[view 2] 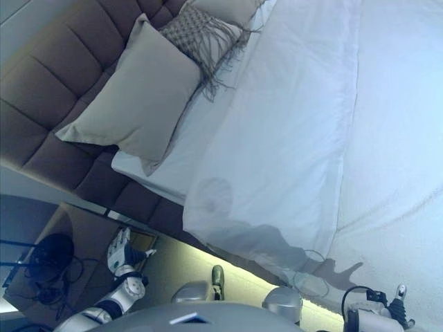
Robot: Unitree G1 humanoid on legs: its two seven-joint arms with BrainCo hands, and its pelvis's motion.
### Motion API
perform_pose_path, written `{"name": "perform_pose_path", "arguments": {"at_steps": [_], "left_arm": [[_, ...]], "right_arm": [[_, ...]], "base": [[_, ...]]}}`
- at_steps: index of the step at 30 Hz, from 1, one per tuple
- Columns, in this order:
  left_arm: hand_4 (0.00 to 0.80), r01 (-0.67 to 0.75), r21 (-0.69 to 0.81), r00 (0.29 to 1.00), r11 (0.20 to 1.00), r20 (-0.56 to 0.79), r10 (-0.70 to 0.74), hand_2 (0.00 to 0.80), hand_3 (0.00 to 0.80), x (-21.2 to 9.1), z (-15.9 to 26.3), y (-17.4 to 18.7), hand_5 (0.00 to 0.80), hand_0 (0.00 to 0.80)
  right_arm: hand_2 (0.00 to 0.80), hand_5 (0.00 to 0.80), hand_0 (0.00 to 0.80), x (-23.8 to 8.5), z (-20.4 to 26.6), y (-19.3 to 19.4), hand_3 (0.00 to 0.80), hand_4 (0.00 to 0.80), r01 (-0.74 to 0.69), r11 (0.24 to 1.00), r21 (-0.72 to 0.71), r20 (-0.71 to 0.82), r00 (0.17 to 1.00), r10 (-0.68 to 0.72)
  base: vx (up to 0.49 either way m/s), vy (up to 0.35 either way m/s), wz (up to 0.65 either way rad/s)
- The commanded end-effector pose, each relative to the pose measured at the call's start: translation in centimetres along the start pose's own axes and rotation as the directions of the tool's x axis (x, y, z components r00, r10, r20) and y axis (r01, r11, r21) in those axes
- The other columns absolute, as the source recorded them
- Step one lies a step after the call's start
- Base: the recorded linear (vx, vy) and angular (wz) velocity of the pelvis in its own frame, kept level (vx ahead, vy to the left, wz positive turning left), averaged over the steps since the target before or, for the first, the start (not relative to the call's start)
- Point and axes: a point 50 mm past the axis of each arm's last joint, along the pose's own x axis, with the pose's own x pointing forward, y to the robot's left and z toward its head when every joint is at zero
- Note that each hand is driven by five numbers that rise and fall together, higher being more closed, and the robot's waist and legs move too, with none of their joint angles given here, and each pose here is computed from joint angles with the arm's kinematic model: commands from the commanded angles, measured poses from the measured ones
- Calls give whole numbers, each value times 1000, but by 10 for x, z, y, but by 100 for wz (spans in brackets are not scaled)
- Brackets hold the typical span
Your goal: Make the bed neatly
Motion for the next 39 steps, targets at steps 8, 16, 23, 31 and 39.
{"name": "perform_pose_path", "arguments": {"at_steps": [8, 16, 23, 31, 39], "left_arm": [[0, 176, -566, 979, 806, 183, -85, 0, 0, 50, 58, 47, 0, 0], [0, 405, -675, 911, 617, 356, -209, 0, 0, 46, 78, 54, 0, 0], [0, 409, -696, 910, 591, 357, -210, 0, 0, 44, 53, 82, 0, 0], [0, 462, -718, 886, 520, 350, -304, 0, 0, 39, 58, 67, 0, 0], [0, 432, -749, 901, 502, 330, -283, 0, 0, 32, 56, 64, 0, 0]], "right_arm": [[0, 0, 0, -22, -25, 45, 0, 0, -249, 936, -247, -1, 967, 256], [0, 0, 0, -64, -22, 122, 0, 0, -588, 725, -357, -2, 777, 629], [0, 0, 0, -43, 3, 79, 0, 0, -777, 480, -408, -61, 548, 834], [0, 0, 0, -89, -11, 129, 0, 0, -847, 318, -426, -125, 404, 906], [0, 0, 0, -147, -50, 134, 0, 0, -902, 179, -394, -245, 291, 925]], "base": [[-3, -55, -2], [24, -42, 3], [-11, -47, 5], [15, -37, -2], [0, 0, 0]]}}
